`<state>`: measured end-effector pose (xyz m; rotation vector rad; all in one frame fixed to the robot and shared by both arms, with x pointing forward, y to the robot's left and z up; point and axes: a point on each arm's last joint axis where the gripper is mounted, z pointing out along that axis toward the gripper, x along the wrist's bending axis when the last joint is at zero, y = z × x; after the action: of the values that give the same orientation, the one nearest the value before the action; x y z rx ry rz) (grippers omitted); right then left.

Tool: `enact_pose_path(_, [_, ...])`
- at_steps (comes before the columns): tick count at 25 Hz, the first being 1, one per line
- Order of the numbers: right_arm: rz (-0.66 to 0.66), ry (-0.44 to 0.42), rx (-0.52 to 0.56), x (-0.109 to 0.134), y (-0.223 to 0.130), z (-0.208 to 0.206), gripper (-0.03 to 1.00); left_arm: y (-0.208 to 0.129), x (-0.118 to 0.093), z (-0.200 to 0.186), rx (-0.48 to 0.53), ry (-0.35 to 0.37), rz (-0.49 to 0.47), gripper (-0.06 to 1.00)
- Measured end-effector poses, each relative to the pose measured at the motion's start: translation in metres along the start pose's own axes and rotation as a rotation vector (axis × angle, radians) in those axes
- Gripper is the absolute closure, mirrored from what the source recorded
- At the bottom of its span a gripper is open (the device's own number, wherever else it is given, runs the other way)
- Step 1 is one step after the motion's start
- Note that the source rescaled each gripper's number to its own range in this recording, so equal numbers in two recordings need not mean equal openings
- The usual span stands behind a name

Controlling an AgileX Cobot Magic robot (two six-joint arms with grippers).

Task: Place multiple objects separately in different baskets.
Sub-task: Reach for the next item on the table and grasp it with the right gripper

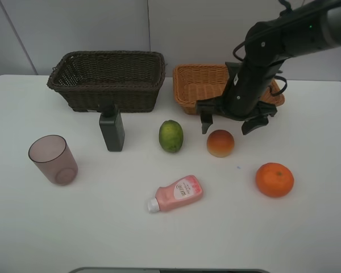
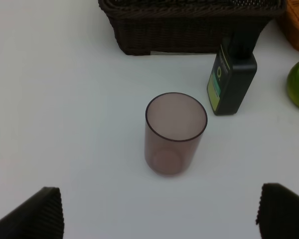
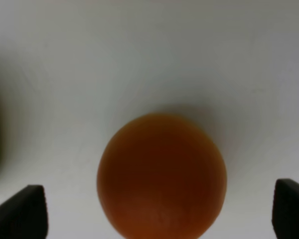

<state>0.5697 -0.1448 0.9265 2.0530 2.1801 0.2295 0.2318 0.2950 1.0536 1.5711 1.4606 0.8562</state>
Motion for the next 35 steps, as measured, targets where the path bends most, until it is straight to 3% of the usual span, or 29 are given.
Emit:
enact_pose_path(24, [0.026,-0.020,0.069,0.006,-0.006,0.050,-0.02,0.000,0.000,0.000,0.000,0.000,0.000,-0.06])
enact_pose_path(26, [0.026,-0.020,0.070,0.006,-0.005,0.050,0.11,0.000,0.000,0.000,0.000,0.000,0.000,-0.06])
enact_pose_path(28, [0.029,-0.019,0.070,0.006,-0.005,0.050,0.43,0.000,0.000,0.000,0.000,0.000,0.000,-0.06])
enact_pose_path(29, [0.029,-0.018,0.072,0.006,-0.006,0.050,0.70,0.000,0.000,0.000,0.000,0.000,0.000,-0.06])
enact_pose_path(30, [0.031,-0.017,0.072,0.006,-0.006,0.050,0.85,0.000,0.000,0.000,0.000,0.000,0.000,-0.06])
enact_pose_path(35, [0.032,-0.016,0.072,0.007,-0.006,0.050,0.83,0.000,0.000,0.000,0.000,0.000,0.000,-0.06])
